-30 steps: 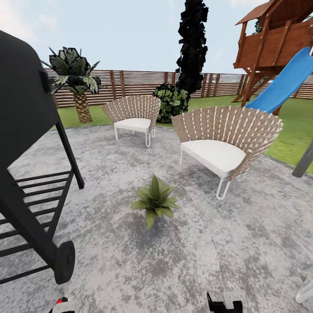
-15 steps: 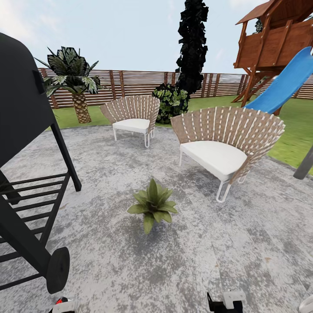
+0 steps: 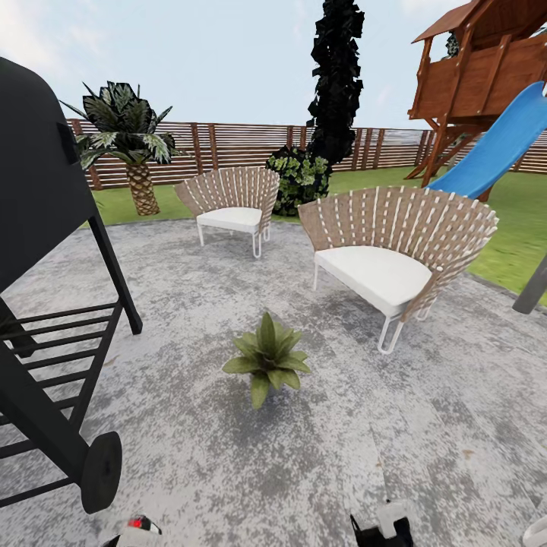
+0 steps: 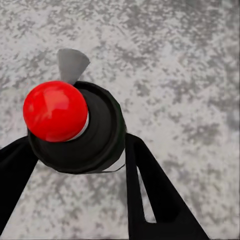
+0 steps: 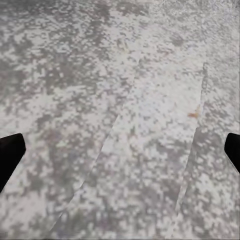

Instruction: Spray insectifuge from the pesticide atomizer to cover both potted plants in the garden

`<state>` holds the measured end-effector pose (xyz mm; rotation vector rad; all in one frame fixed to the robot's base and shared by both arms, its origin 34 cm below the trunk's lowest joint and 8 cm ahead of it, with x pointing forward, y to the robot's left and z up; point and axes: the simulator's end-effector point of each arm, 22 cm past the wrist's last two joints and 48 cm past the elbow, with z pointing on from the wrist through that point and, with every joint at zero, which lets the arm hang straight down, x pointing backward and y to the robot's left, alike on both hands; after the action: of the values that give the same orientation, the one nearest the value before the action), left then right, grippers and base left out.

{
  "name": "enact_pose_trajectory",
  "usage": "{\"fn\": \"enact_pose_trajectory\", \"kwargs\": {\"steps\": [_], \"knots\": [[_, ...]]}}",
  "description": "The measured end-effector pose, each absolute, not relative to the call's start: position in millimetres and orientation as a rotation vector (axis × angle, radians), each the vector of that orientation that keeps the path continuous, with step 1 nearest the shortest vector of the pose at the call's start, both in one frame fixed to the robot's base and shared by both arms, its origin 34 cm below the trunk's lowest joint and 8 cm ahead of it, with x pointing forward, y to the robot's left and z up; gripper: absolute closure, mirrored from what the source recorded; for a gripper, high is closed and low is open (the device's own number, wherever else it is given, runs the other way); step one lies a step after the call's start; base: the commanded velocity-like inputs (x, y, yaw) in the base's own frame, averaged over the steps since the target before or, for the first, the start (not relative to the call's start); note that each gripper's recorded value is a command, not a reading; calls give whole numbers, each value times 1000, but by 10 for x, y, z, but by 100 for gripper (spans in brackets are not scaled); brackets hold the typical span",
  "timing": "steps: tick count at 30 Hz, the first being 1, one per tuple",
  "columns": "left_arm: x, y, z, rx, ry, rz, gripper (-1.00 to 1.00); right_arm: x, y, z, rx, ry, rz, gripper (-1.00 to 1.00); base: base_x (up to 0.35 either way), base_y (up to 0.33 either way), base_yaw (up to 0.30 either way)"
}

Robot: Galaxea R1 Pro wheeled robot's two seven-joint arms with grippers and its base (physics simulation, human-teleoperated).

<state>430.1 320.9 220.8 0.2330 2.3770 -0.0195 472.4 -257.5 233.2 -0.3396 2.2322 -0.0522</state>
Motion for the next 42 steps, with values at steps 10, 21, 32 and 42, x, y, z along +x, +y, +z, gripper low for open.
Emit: {"fn": "enact_pose_trajectory", "kwargs": {"steps": [10,21,32,42], "knots": [[4695,2852,2414,679,2429,-328,100,4959,-1771,2451,-807,2213,183,-100,0,0,0],[4707,2589,2616,1187,2444,-525,100,4926,-1103,2822,-1124,2128,495,-100,0,0,0],[4526,2423,2694,1427,2425,-626,100,4860,-675,3214,-1263,2028,684,100,0,0,0],[4654,2131,2763,1478,2356,-616,100,4808,-284,3322,-1282,1984,739,100,0,0,0]]}}
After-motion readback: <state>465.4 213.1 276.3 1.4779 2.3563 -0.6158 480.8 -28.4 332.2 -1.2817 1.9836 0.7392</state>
